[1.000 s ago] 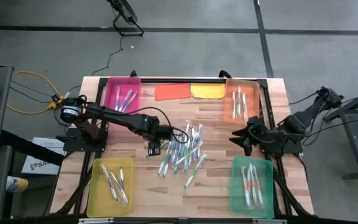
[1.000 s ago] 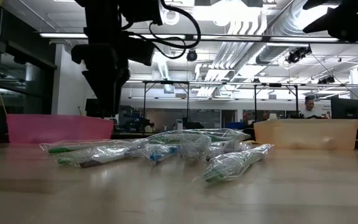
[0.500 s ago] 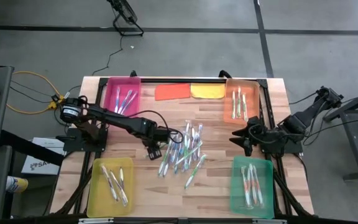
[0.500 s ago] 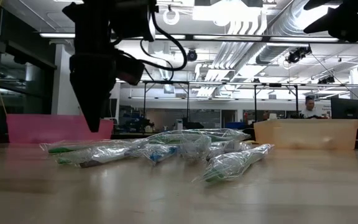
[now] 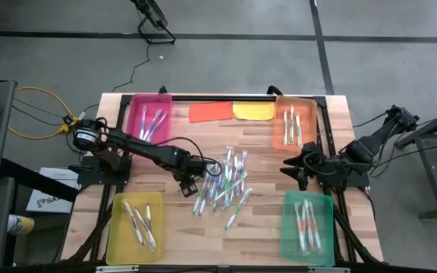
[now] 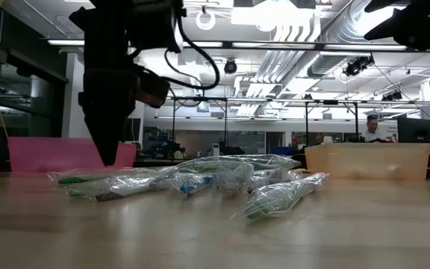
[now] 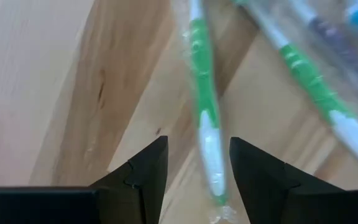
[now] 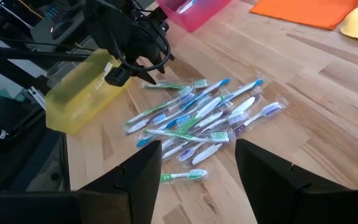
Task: Pick & Place Toothbrushes
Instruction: Put the green toothbrush into the orange bin
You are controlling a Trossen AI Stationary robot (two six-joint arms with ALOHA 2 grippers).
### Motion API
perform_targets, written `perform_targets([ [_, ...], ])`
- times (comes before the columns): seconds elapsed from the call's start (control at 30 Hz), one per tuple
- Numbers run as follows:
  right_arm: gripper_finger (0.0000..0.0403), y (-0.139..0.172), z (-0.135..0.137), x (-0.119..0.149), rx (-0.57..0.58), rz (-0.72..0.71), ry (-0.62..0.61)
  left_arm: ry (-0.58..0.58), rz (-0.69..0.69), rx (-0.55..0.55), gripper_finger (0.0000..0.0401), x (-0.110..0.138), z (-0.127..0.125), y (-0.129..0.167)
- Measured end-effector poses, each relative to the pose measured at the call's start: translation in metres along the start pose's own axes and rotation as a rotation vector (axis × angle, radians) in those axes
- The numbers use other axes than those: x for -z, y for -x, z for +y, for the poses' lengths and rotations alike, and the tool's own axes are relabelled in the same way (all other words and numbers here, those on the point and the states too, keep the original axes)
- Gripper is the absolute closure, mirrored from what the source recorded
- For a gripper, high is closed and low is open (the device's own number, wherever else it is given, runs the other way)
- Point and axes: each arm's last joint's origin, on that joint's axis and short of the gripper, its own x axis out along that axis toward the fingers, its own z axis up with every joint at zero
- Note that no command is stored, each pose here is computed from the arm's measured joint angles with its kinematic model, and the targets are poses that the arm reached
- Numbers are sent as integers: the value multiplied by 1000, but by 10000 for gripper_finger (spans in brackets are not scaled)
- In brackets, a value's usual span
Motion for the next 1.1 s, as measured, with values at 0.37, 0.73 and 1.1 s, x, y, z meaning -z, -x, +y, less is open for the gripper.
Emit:
perform_targets([
  [0.37,204,0,0,0,4,-7,0,-5,-29,27,234,1,-2,-5],
  [0.73,204,-3,1,1,21,-8,14,-17,-40,9,234,2,-4,-5],
  [1.1,204,-10,4,6,43,9,33,-35,-5,-14,234,1,-7,-23],
])
